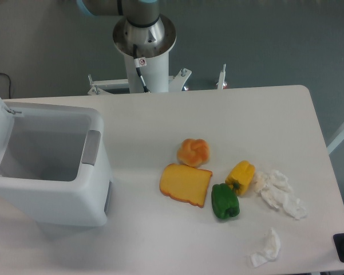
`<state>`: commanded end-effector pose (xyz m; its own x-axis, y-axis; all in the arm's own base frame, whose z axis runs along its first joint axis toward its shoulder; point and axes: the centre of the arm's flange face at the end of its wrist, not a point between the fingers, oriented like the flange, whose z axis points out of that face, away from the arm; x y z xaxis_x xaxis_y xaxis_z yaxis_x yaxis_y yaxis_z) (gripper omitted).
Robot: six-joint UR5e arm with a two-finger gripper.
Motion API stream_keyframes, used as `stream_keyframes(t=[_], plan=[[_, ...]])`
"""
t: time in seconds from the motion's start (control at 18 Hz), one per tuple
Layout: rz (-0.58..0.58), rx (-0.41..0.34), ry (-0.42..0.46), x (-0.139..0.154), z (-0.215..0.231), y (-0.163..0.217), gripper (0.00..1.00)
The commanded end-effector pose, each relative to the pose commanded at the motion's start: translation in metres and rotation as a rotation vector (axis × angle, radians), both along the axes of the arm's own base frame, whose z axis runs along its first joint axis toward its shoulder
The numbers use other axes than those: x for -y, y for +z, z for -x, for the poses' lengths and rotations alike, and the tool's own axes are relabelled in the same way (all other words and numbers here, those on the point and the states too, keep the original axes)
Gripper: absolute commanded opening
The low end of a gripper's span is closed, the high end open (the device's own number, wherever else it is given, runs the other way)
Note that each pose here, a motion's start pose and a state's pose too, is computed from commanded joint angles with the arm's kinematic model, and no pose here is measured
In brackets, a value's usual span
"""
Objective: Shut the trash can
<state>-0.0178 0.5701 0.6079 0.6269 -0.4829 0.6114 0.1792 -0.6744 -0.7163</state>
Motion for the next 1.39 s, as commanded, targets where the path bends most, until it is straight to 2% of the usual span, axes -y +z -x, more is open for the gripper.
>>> stream_keyframes(t=[0.11,0.28,0.61,1.06,1.39], plan=[[0.021,-0.041,0.027,-0.001,0.004,-0.005,1.0],[0.028,-0.052,0.036,-0.002,0.006,-0.006,1.0],[0.061,-0.129,0.085,-0.002,0.014,-0.014,1.0],[0.089,-0.276,0.249,0.016,0.069,-0.008,1.0],[0.134,-0.378,0.314,0.019,0.081,-0.013,1.0]])
